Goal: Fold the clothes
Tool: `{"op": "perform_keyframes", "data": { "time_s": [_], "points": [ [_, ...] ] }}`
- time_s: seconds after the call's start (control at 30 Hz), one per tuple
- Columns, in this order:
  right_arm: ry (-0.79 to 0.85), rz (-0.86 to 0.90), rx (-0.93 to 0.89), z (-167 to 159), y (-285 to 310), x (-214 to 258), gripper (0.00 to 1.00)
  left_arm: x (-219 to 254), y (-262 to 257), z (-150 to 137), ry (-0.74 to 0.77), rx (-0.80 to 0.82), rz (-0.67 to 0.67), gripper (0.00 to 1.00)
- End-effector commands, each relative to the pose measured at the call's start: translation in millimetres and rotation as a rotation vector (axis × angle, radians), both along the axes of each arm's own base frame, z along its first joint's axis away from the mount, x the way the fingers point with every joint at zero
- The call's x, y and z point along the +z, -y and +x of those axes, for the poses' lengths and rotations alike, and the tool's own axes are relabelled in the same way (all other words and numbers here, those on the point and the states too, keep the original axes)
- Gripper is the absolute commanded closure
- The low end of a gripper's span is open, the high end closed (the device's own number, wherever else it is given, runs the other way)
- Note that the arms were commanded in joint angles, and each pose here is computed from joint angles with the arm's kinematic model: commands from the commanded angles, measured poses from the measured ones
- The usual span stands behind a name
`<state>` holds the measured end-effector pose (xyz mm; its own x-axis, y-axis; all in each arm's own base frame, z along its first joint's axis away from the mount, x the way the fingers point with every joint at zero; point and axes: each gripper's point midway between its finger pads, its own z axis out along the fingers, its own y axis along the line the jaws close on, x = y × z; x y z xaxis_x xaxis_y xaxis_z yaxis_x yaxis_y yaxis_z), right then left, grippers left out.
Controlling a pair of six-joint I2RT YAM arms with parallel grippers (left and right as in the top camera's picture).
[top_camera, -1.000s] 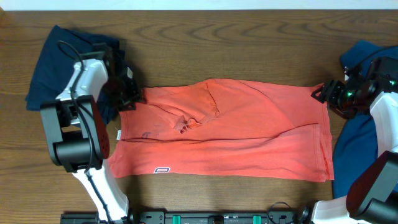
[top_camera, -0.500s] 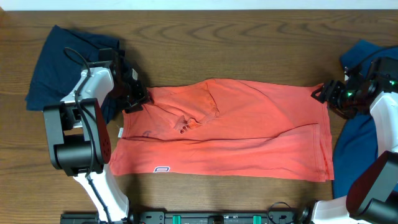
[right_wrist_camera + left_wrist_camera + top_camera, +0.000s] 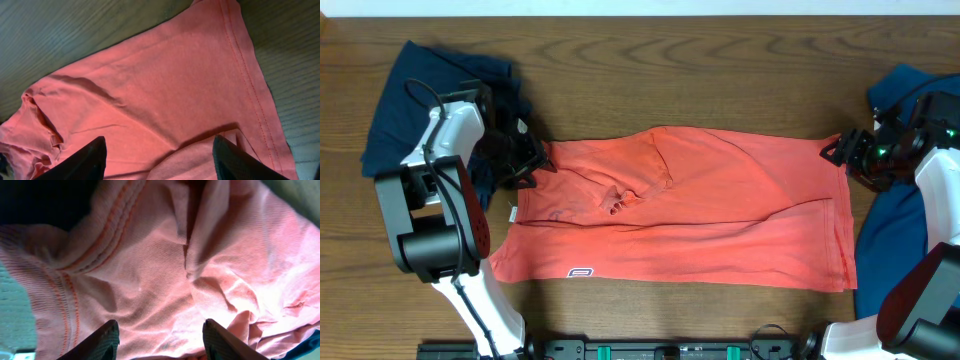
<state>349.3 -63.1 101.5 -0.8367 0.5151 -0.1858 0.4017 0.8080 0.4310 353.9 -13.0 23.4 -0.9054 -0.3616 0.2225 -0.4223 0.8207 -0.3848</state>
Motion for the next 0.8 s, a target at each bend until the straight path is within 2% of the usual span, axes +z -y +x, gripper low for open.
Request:
{"op": "perform_keyframes", "data": {
  "time_s": [0.0, 0.23, 0.43, 0.57, 0.67, 0.77],
  "points": [
    [0.003, -0.001, 0.012, 1, -2, 1, 0.34, 8, 2, 10, 0.061, -0.028, 0.028, 0.43],
    [0.003, -0.002, 0.011, 1, -2, 1, 0.34, -1, 30, 19, 0.124, -0.108, 0.035, 0.42],
    [0.003, -0.002, 0.011, 1, -2, 1, 0.34, -12, 28, 17, 0.106, -0.15, 0.155, 0.42],
    [0.004, -0.002, 0.011, 2, -2, 1, 0.34, -12, 30, 17, 0.104, -0.146, 0.156, 0.43],
    [0.004, -0.002, 0.011, 2, -2, 1, 0.34, -12, 30, 19, 0.11, -0.134, 0.157, 0.59],
    [0.003, -0.002, 0.011, 1, -2, 1, 0.34, -12, 30, 23, 0.123, -0.122, 0.158, 0.61]
  ]
}}
